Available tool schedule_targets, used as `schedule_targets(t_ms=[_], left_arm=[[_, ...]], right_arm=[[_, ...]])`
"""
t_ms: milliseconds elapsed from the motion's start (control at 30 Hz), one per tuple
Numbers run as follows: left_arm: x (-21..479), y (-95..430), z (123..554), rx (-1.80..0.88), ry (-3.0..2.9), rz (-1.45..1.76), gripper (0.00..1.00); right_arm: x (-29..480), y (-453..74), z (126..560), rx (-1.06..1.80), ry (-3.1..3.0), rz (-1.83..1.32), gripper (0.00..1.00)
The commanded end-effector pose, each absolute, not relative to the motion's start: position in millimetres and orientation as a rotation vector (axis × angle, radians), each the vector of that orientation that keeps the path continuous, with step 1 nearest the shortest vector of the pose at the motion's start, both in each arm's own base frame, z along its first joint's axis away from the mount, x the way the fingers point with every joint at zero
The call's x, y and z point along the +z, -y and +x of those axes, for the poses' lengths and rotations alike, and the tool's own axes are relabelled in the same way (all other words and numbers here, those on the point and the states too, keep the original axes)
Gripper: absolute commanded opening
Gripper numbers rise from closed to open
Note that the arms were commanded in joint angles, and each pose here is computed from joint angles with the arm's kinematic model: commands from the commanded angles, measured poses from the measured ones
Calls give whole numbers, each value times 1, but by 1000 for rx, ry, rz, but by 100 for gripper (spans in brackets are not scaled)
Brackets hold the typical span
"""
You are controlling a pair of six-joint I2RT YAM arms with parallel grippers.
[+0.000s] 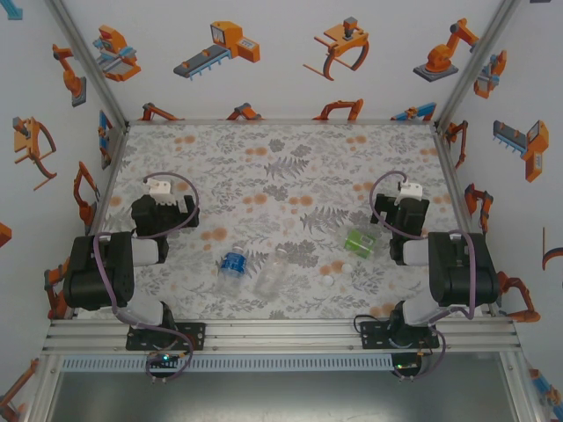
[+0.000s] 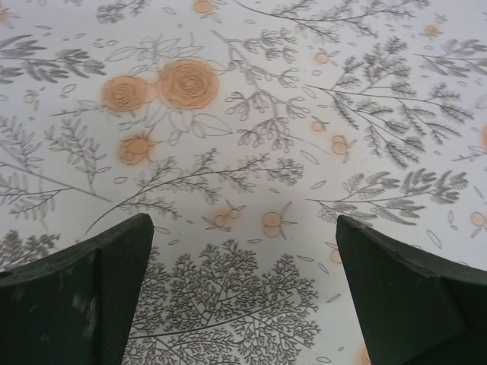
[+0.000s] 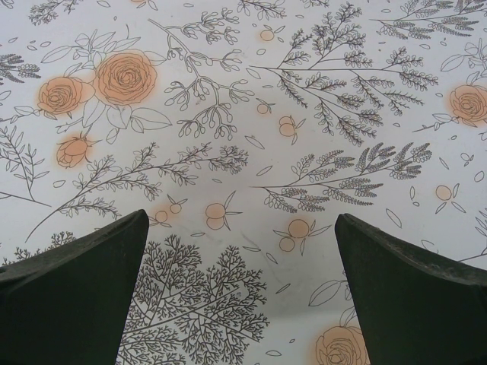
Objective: Screw on the bottle caps
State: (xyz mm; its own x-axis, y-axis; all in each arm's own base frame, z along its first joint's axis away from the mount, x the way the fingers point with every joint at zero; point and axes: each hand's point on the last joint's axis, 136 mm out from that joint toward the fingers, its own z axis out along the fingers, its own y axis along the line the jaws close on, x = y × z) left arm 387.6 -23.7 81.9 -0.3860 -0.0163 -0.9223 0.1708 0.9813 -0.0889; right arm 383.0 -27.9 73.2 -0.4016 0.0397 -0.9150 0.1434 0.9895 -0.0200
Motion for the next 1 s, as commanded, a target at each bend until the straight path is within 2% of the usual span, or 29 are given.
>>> schedule_targets(t_ms=[0, 433, 800, 967], left_arm=[[91, 14, 395, -165, -1932, 50, 97], [91, 14, 394, -156, -1933, 50, 97], [124, -1, 393, -91, -1973, -47, 97], [138, -8, 388, -86, -2029, -145, 97]], right_arm=[[89, 33, 392, -126, -1927, 151, 99], [92, 30, 391, -115, -1919, 137, 99], [130, 17, 395, -64, -1993, 67, 99], [148, -5, 395, 42, -2096, -34, 99]])
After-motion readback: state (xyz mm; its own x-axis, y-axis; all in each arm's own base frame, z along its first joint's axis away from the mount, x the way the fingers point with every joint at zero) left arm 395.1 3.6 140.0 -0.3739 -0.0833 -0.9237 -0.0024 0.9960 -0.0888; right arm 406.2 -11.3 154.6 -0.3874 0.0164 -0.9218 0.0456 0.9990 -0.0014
